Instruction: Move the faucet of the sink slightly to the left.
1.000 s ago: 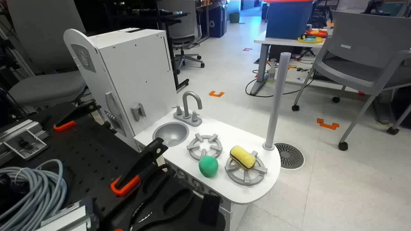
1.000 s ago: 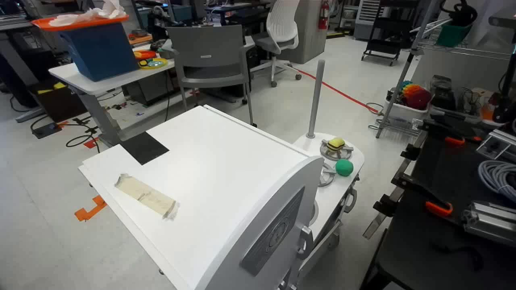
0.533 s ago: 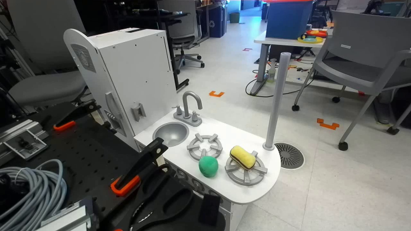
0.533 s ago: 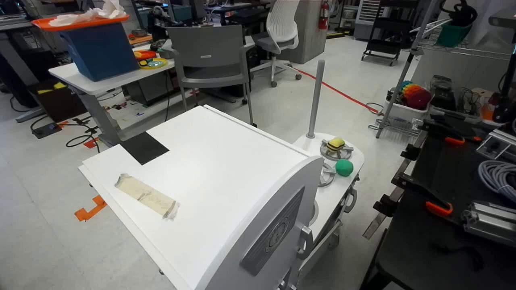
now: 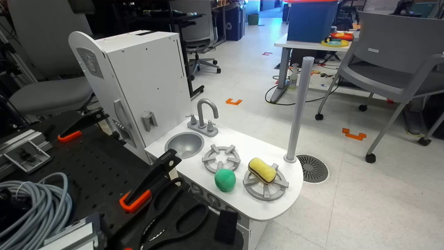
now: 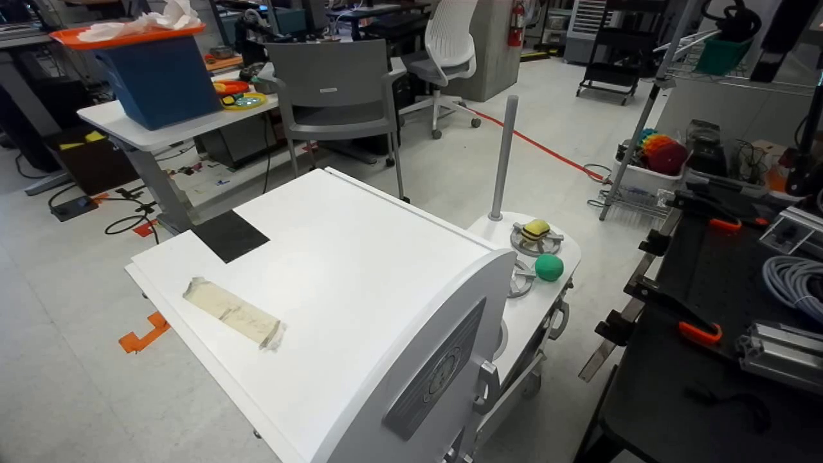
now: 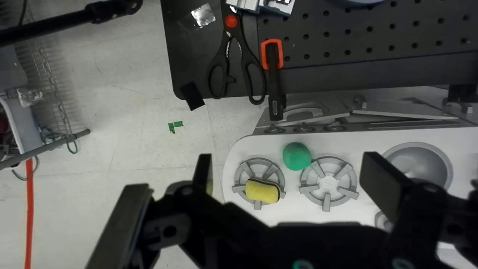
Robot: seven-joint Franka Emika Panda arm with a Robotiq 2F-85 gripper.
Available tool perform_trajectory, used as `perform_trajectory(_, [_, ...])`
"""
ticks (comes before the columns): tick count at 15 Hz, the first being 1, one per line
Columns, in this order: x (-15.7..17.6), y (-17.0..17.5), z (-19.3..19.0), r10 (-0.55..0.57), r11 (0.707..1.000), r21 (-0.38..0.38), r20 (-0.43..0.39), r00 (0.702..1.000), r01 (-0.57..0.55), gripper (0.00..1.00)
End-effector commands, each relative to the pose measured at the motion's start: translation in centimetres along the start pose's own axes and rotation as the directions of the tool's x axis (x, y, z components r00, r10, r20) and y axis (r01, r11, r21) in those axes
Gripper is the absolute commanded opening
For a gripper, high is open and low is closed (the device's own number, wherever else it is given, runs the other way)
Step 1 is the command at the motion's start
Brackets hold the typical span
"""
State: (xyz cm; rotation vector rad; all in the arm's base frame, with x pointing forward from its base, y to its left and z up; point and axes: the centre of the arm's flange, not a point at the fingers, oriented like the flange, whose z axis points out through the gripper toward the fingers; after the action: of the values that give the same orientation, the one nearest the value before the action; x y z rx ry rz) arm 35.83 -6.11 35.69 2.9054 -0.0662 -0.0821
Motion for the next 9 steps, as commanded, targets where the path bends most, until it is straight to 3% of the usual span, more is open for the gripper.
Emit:
perform_trajectory(1, [7.3,-3.2,4.6,0.005,0.999,-0.04,0.05,0.999,-0.002,1.0])
perform_trajectory(9, [16.7,-9.7,14.6,0.071,0.997,0.025,-0.055,0.996,-0.07,1.0])
